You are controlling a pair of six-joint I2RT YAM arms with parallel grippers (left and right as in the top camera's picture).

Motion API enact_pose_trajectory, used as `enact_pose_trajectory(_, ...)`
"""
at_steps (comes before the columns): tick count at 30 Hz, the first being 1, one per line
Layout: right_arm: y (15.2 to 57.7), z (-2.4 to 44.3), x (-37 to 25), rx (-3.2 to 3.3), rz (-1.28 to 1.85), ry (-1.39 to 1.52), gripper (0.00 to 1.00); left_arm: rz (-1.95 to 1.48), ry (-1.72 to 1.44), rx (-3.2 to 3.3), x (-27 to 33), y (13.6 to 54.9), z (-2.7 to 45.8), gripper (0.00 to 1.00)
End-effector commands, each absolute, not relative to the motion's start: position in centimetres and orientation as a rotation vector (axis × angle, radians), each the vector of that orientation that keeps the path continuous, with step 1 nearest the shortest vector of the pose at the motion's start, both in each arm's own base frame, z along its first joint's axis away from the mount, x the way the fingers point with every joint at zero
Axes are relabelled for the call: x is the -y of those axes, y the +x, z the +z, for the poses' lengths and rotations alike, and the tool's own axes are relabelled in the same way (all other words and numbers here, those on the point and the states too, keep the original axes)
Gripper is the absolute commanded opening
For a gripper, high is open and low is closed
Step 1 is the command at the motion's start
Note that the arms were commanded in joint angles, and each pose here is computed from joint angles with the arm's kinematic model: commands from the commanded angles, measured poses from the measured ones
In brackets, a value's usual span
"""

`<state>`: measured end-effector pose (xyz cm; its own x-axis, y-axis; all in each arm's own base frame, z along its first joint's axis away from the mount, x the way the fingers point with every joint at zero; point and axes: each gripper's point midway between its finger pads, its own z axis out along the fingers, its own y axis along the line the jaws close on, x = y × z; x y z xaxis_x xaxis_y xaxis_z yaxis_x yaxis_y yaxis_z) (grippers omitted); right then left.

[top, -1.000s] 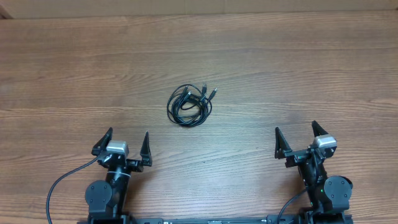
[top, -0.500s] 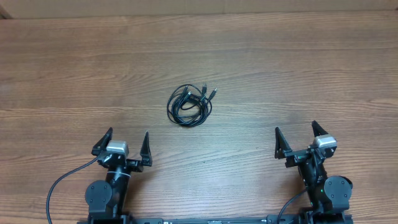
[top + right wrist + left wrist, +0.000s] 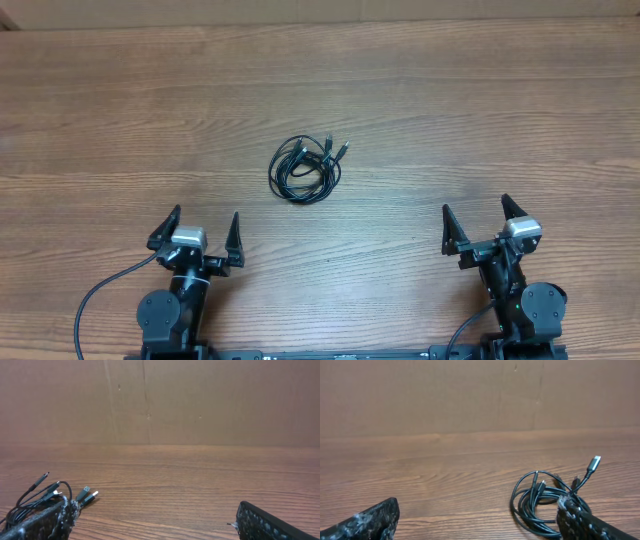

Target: Untangle cables

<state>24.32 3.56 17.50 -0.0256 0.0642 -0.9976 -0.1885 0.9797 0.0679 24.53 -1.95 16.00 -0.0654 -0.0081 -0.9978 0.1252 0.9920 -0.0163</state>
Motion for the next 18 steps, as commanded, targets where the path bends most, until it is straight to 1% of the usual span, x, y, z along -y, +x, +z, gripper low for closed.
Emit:
enact_pose_trajectory(1,24.3,17.2,-3.8,-1.583,0.206,-0.109,1.0,-0.069,0.097,-1.624,1.5,24.6,16.1,1.0)
enact_pose_trajectory(7,24.3,17.2,-3.8,-1.583,0.206,-0.109,1.0,-0.057,0.081,-1.631,1.2,24.6,16.0,1.0)
enact_pose_trajectory(18,24.3,17.2,-3.8,-1.583,0.206,-0.109,1.0,-0.158,-0.021,-1.592,1.2,24.6,17.1,1.0)
